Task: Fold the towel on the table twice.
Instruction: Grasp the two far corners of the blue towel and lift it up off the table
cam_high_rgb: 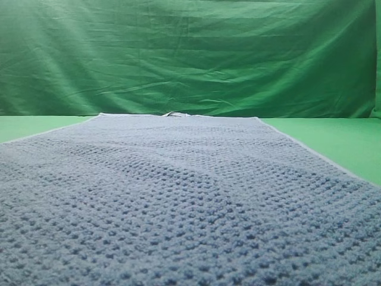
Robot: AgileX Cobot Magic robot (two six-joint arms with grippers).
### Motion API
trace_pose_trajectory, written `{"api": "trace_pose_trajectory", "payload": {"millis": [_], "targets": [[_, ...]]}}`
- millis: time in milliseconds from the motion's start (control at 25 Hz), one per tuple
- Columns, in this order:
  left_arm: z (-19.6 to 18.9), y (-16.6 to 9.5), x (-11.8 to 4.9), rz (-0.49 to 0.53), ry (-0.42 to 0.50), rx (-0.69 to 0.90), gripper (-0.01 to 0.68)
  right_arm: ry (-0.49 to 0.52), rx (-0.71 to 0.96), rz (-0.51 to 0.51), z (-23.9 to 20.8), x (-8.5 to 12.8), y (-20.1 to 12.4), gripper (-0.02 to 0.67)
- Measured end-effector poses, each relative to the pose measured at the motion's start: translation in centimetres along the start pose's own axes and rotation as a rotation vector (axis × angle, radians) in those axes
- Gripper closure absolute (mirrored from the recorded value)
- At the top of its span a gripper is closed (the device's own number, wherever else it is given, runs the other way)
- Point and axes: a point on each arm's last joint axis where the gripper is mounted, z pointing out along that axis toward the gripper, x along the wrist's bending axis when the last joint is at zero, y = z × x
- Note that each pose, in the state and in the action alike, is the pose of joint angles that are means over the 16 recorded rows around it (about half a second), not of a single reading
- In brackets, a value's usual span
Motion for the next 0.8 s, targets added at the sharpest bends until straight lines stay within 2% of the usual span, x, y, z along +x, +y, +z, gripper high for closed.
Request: {"api": "trace_pose_trajectory", "payload": {"millis": [200, 400, 560, 800], "targets": [[0.0, -0.2, -0.1, 0.046, -0.007, 0.024, 0.673, 0.009, -0.016, 0.035, 0.0, 0.2, 0.3, 0.649], [0.0, 0.1, -1.1, 0.16, -0.029, 0.039, 0.673, 0.035, -0.048, -0.004, -0.2, 1.0, 1.6, 0.649], [0.3, 0.8, -2.5, 0.304, -0.04, 0.054, 0.673, 0.058, -0.055, -0.078, -0.3, 2.2, 3.3, 0.649], [1.5, 2.7, -5.6, 0.58, -0.032, 0.093, 0.673, 0.095, -0.014, -0.236, 0.4, 4.7, 6.8, 0.649]]}}
